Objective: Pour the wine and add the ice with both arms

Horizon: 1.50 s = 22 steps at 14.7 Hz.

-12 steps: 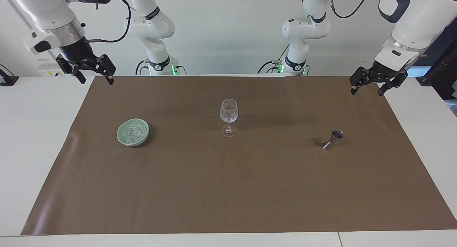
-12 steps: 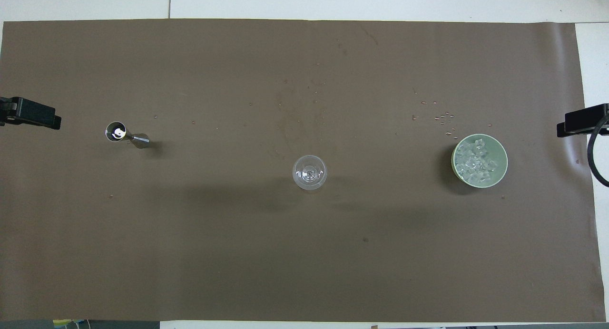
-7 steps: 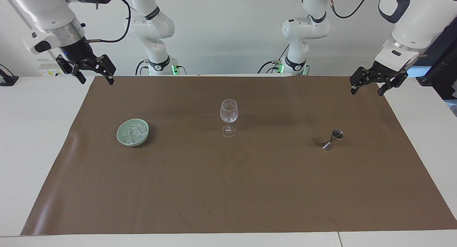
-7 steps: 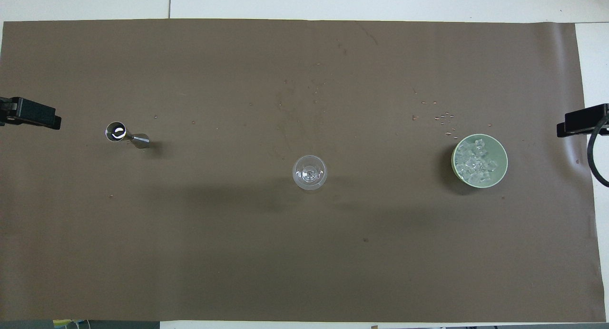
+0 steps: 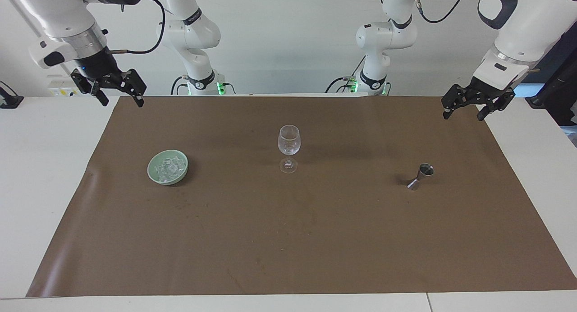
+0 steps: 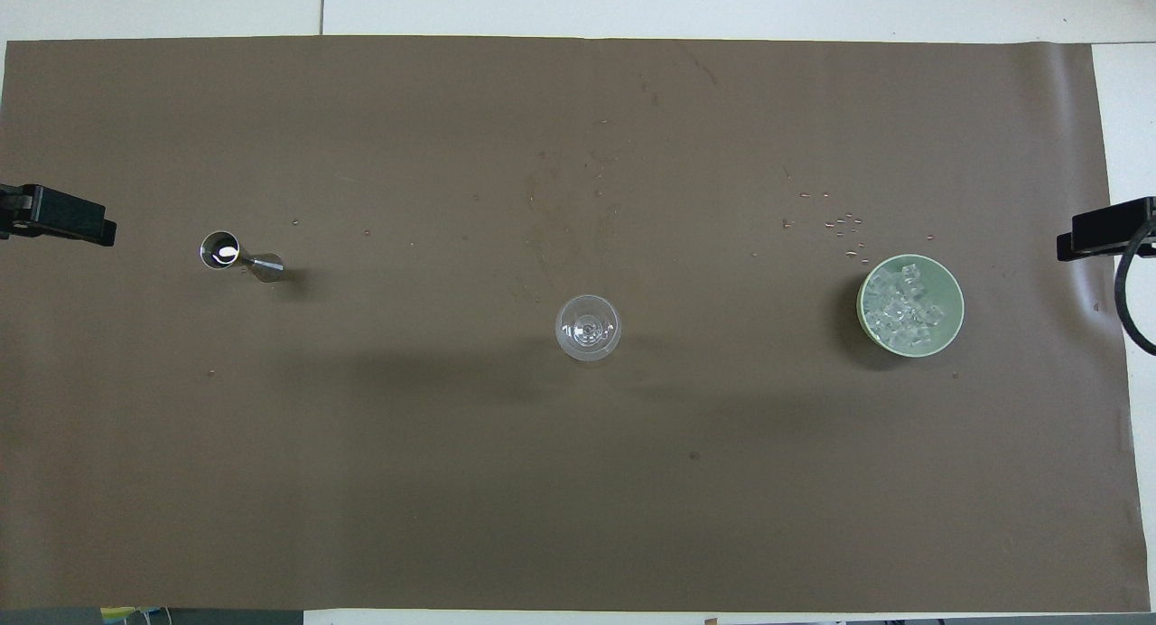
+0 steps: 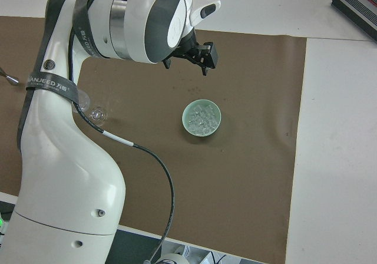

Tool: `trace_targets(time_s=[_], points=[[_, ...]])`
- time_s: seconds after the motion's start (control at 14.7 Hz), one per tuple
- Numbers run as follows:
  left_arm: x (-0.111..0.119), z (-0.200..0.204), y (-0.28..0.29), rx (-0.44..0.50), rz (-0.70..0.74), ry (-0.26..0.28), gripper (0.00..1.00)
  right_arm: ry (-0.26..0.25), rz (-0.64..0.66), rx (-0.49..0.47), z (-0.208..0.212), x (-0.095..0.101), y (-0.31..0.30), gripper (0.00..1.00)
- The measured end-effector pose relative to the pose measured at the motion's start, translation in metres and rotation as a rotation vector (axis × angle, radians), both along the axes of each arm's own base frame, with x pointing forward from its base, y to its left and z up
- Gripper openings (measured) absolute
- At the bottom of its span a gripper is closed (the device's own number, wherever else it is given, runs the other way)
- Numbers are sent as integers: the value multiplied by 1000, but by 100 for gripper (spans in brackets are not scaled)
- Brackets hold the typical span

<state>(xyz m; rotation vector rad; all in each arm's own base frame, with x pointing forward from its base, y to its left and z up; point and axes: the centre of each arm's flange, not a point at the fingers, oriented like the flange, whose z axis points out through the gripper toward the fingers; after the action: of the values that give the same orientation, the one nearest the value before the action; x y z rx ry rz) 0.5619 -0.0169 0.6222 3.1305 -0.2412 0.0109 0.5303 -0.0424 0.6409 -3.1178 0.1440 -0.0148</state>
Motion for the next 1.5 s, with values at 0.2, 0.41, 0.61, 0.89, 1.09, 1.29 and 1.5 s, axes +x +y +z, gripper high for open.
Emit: trace_targets(time_s=[0.2,0.41,0.61,0.89,1.09,1.29,1.5], points=[[0,0,0,0,0,0,100,8,-1,1,-1,-1,-1,100],[0,0,0,0,0,0,100,11,-7,1,-2,-1,-4,100],[0,0,0,0,0,0,100,11,-7,1,-2,-1,-4,100],[-3,-4,1,1,3,32,100,11,-7,1,-2,-1,-4,100],[-4,-5,4,2,27,43,100,12,-7,1,-3,-1,-4,100],[-5,-13,5,-1,45,62,100,12,-7,1,-3,-1,-4,100],[8,-44,2,-31,54,117,100,12,-7,1,-3,-1,-4,100]])
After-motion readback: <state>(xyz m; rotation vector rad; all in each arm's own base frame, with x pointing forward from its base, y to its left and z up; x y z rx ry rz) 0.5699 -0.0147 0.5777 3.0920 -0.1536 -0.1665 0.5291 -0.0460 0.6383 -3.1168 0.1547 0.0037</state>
